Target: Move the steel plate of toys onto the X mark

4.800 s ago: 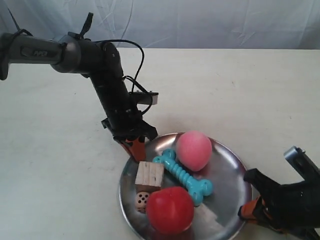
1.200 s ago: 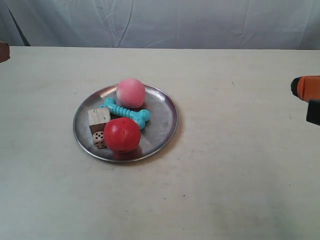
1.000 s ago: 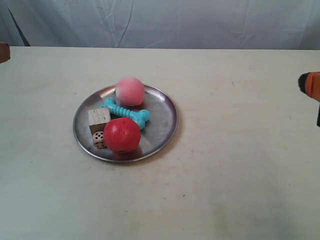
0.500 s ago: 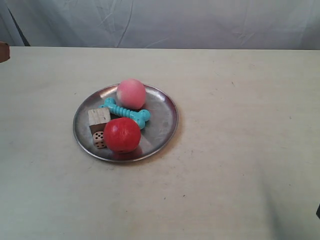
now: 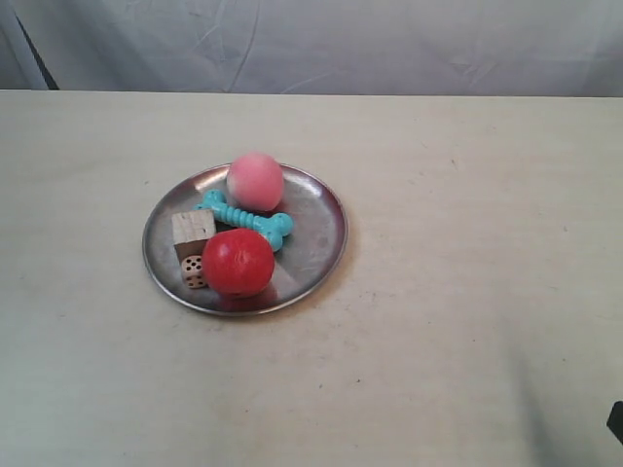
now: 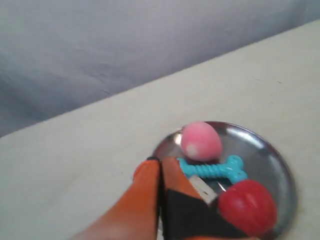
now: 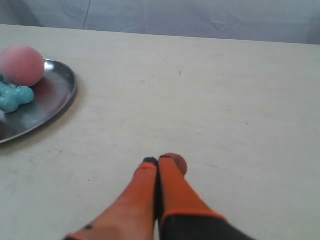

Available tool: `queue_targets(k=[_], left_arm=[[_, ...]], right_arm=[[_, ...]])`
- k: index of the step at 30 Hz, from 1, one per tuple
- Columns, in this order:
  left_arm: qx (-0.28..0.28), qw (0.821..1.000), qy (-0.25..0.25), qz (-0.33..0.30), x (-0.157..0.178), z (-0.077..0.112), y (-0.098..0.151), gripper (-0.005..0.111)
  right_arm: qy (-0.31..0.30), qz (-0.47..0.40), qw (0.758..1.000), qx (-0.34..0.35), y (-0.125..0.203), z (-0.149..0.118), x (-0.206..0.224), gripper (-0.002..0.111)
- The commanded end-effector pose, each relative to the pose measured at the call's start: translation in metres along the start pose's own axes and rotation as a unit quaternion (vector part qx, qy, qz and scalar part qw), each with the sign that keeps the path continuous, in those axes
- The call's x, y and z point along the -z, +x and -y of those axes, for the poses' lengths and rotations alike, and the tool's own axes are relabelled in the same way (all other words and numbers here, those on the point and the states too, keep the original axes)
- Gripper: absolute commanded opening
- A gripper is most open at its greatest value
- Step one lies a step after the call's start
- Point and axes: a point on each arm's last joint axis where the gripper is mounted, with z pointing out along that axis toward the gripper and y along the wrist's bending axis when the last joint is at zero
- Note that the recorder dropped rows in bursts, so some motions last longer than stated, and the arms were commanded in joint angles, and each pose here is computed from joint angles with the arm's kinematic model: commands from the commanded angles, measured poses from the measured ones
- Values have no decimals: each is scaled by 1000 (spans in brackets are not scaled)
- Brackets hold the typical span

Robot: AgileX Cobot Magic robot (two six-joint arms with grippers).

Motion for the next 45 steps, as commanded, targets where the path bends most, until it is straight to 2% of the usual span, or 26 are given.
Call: queue_targets(k=[1, 3, 6, 12, 17, 21, 29, 45], left_arm=[[30, 994, -81, 72, 32, 1, 10, 0], [90, 984, -133, 79, 50, 0, 33, 0], [136, 974, -172, 62, 61, 4, 63, 0], [158, 965, -200, 59, 66, 16, 117, 0], [167, 962, -202, 77, 62, 24, 150, 0], [176, 959, -198, 96, 54, 24, 161, 0], [192, 961, -194, 43, 35, 26, 197, 0], [190, 960, -197, 68, 36, 25, 193, 0]], right_arm=[[2, 9, 1000, -8, -1, 0, 0, 0], [0, 10, 1000, -15, -1, 0, 0, 0], [0, 10, 1000, -15, -1, 0, 0, 0], [0, 10, 1000, -15, -1, 0, 0, 0], [-1, 9, 1000, -17, -1, 0, 0, 0], [-1, 9, 1000, -17, -1, 0, 0, 0], [-1, 10, 1000, -16, -1, 0, 0, 0], [0, 12, 1000, -16, -1, 0, 0, 0]])
